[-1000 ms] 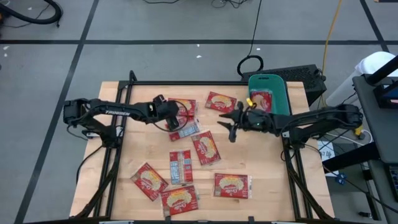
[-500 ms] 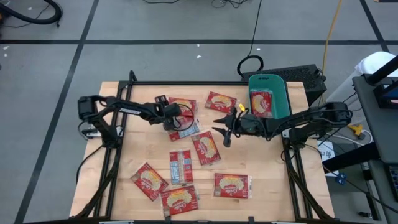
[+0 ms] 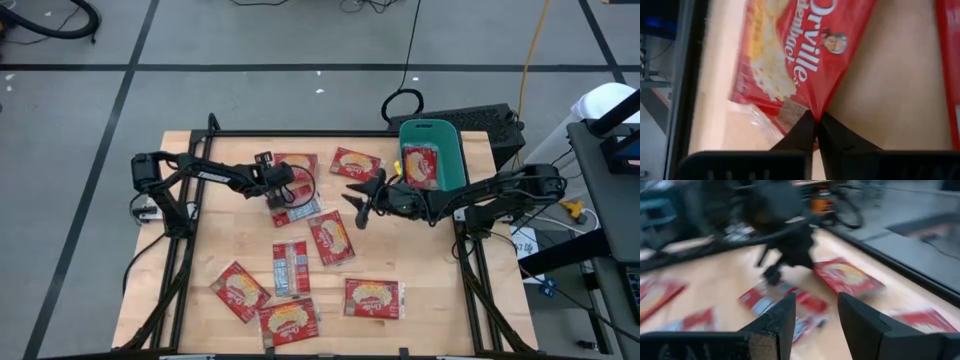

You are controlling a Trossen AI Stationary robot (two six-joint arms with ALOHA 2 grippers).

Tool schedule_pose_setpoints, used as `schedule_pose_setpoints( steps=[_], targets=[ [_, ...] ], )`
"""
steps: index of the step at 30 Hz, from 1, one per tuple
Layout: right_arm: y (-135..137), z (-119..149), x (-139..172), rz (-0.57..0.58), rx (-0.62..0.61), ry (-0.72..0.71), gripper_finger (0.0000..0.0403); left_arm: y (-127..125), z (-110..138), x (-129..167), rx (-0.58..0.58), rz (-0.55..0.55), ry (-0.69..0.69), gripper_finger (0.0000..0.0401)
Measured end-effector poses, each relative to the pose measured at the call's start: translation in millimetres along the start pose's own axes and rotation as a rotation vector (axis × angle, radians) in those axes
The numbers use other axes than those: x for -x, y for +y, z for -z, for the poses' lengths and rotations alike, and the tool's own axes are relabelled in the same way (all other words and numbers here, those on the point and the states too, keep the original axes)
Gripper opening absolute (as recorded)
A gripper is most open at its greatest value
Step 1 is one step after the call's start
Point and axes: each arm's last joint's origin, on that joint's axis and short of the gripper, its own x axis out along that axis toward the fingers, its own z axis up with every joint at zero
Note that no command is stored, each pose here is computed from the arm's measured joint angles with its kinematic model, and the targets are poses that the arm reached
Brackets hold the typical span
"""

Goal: Sort popcorn bags into baskets
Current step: Put the red popcorn bag into the green bin

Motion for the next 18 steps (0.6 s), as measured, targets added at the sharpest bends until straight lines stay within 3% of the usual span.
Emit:
schedule_pose_setpoints(
  steps=[8,12,18],
  targets=[
    [-4.9,-1.3,0.3,0.171,-0.271,-0.068,0.0141,16.1,-8.3,26.7,0.186,-0.026,-0.109,0.0006],
    [-4.7,5.2,-5.2,0.193,-0.353,-0.074,0.0141,21.7,-12.7,40.8,0.280,0.003,-0.181,0.0007],
    [5.6,10.3,-30.1,0.153,-0.422,-0.080,0.0142,21.3,-26.4,56.0,0.324,0.048,-0.342,0.0006]
  ],
)
